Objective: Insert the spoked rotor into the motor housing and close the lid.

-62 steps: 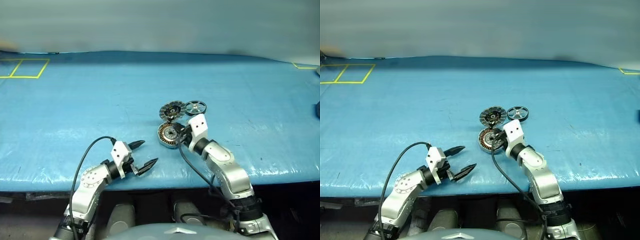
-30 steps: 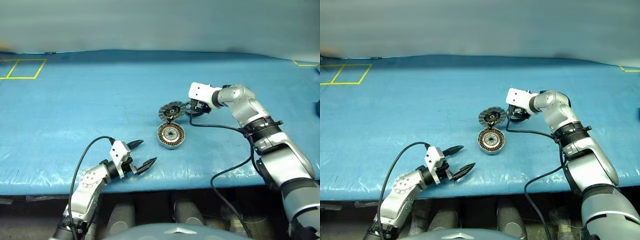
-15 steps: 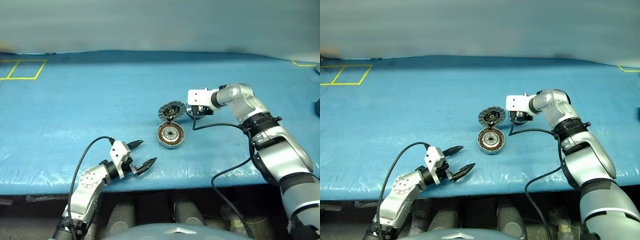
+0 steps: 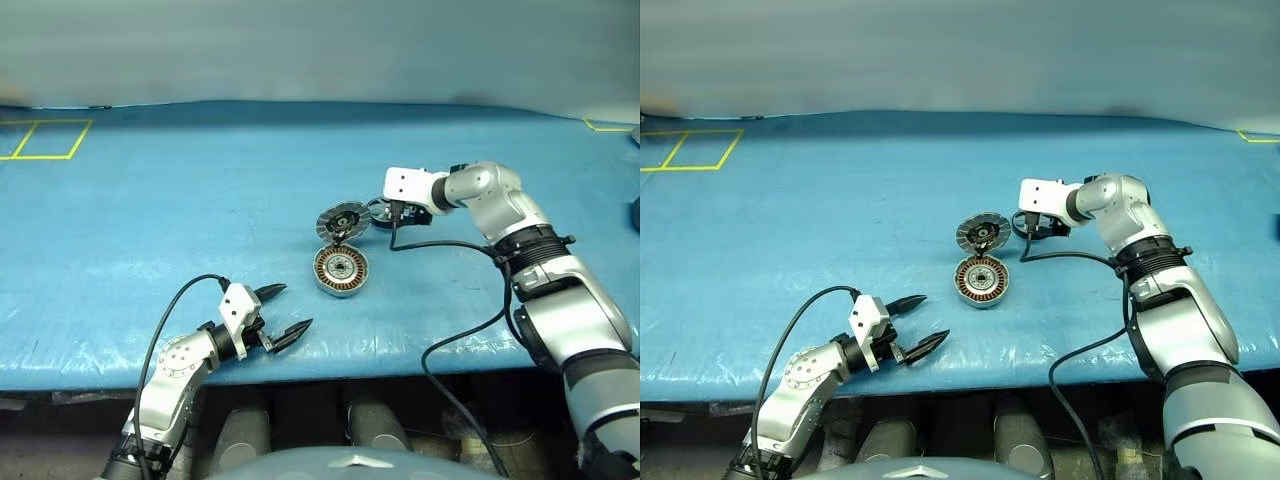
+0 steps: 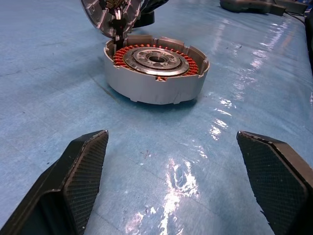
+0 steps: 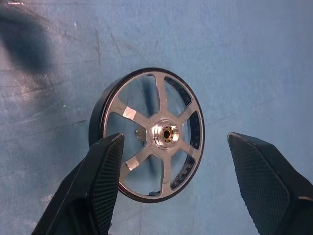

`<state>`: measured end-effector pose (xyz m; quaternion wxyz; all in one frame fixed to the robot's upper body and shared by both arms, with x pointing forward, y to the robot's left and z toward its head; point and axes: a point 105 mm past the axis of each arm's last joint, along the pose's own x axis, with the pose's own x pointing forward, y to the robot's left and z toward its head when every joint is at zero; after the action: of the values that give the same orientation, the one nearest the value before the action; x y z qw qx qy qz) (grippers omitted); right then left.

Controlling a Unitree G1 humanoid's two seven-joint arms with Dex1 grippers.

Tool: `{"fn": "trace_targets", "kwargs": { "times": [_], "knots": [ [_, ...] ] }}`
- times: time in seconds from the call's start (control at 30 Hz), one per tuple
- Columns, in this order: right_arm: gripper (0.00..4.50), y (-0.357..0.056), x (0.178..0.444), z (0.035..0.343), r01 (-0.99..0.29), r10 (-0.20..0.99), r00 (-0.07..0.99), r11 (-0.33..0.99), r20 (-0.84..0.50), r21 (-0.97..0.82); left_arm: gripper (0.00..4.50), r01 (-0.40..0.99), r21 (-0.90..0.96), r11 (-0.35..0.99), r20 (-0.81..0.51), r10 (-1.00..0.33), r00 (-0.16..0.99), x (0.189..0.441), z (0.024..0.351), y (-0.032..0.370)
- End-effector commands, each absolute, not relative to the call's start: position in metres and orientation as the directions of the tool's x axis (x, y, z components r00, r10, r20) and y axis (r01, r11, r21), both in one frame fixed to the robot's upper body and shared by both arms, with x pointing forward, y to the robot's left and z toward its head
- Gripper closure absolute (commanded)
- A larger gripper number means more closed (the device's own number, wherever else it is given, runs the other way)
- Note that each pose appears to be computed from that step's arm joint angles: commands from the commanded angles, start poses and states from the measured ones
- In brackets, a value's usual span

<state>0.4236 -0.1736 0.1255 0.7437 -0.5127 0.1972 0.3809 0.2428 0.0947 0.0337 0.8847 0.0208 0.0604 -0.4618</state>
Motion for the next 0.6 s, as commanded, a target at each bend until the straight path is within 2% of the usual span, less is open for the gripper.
{"fn": "trace_targets", "kwargs": {
  "times": [0.03,0.27,0.57,0.6],
  "knots": [
    [0.93,-0.174,0.431,0.128,-0.735,0.344,0.673,0.215,-0.655,-0.643,0.00,0.831,0.014,0.556,-0.084,-0.828,0.555,0.242,0.047,0.089],
    [0.93,-0.167,0.428,0.105,-0.763,0.331,0.641,0.185,-0.692,-0.619,0.00,0.827,0.020,0.563,-0.087,-0.822,0.562,0.241,0.048,0.091],
    [0.93,-0.172,0.420,0.094,-0.798,0.317,0.598,0.150,-0.736,-0.584,0.00,0.816,0.021,0.578,-0.091,-0.811,0.578,0.242,0.047,0.095],
    [1.33,-0.173,0.420,0.093,-0.802,0.312,0.593,0.148,-0.743,-0.578,0.00,0.816,0.022,0.578,-0.092,-0.811,0.578,0.242,0.047,0.095]
  ]
}}
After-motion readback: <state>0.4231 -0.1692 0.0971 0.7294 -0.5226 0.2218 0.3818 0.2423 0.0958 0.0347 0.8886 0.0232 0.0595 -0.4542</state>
